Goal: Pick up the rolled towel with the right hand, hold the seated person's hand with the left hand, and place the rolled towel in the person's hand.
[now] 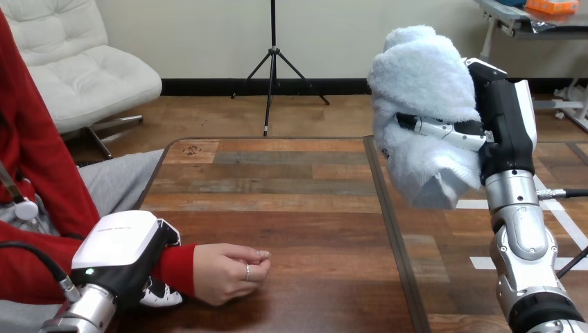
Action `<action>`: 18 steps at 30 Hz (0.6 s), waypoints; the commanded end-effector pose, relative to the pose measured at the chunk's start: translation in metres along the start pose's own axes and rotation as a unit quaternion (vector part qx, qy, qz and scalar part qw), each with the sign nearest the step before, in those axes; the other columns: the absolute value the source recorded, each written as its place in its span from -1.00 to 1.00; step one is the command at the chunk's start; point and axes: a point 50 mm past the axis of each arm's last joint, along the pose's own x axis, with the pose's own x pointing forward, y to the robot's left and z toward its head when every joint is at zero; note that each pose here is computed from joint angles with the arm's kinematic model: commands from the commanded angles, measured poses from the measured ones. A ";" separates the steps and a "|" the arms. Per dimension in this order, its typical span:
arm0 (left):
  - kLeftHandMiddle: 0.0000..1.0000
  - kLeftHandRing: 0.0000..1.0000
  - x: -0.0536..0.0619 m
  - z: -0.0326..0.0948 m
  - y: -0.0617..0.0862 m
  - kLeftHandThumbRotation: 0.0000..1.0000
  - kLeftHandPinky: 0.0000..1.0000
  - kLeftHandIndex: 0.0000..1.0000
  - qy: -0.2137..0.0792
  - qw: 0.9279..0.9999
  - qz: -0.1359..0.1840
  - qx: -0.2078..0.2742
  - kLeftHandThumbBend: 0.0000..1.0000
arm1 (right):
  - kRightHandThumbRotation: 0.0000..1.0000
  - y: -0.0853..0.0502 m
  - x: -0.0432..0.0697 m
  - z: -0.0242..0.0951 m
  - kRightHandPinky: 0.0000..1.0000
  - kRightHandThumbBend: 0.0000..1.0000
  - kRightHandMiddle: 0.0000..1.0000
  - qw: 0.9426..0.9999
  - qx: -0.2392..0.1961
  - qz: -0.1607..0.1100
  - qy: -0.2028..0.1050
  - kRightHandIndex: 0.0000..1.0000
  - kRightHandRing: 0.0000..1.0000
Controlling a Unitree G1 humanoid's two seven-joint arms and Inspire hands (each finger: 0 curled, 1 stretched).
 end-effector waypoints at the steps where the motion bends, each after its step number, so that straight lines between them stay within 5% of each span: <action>1: -0.39 -0.49 0.007 0.009 0.033 -1.00 -0.59 -0.38 -0.032 0.996 0.085 -0.016 0.27 | -1.00 -0.003 0.014 0.019 -0.54 0.63 -0.28 0.999 -0.002 -0.012 -0.044 -0.19 -0.43; 18: -0.41 -0.51 0.002 0.015 0.050 -1.00 -0.59 -0.39 -0.048 0.989 0.135 -0.031 0.22 | -1.00 0.002 0.012 0.018 -0.51 0.59 -0.27 0.999 0.000 -0.006 -0.044 -0.18 -0.41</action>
